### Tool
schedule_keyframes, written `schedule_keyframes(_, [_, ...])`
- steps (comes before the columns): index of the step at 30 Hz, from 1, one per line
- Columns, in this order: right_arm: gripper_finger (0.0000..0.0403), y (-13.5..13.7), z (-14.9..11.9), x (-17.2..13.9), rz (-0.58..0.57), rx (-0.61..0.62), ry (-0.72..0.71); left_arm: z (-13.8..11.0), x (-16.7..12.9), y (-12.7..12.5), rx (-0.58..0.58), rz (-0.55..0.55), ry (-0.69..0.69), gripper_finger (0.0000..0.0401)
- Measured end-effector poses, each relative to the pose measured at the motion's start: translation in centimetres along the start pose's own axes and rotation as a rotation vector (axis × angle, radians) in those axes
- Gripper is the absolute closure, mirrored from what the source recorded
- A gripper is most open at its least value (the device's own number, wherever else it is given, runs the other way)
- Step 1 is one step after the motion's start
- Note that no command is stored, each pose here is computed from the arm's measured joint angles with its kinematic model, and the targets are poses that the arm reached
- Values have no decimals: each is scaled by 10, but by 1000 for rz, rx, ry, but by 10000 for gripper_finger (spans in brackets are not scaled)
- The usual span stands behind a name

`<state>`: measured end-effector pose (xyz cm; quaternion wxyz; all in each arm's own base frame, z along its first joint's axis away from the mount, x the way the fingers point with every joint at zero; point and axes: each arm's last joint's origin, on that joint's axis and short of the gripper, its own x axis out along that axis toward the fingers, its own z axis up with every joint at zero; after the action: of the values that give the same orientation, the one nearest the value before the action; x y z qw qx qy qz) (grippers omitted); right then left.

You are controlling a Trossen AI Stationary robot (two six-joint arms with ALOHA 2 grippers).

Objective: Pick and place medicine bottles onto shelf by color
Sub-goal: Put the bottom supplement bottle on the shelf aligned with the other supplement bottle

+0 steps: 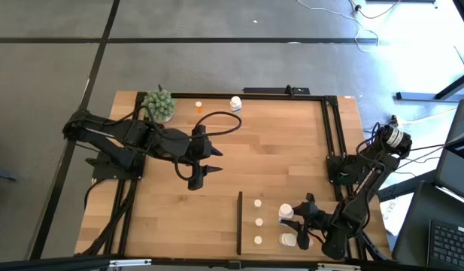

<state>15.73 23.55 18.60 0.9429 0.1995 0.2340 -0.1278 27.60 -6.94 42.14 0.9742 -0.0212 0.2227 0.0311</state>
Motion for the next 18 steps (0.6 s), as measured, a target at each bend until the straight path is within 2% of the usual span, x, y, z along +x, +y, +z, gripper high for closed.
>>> schedule_keyframes(18, [231, 0, -2, 0, 14, -3, 68, 0, 0, 0, 0, 0, 0, 195])
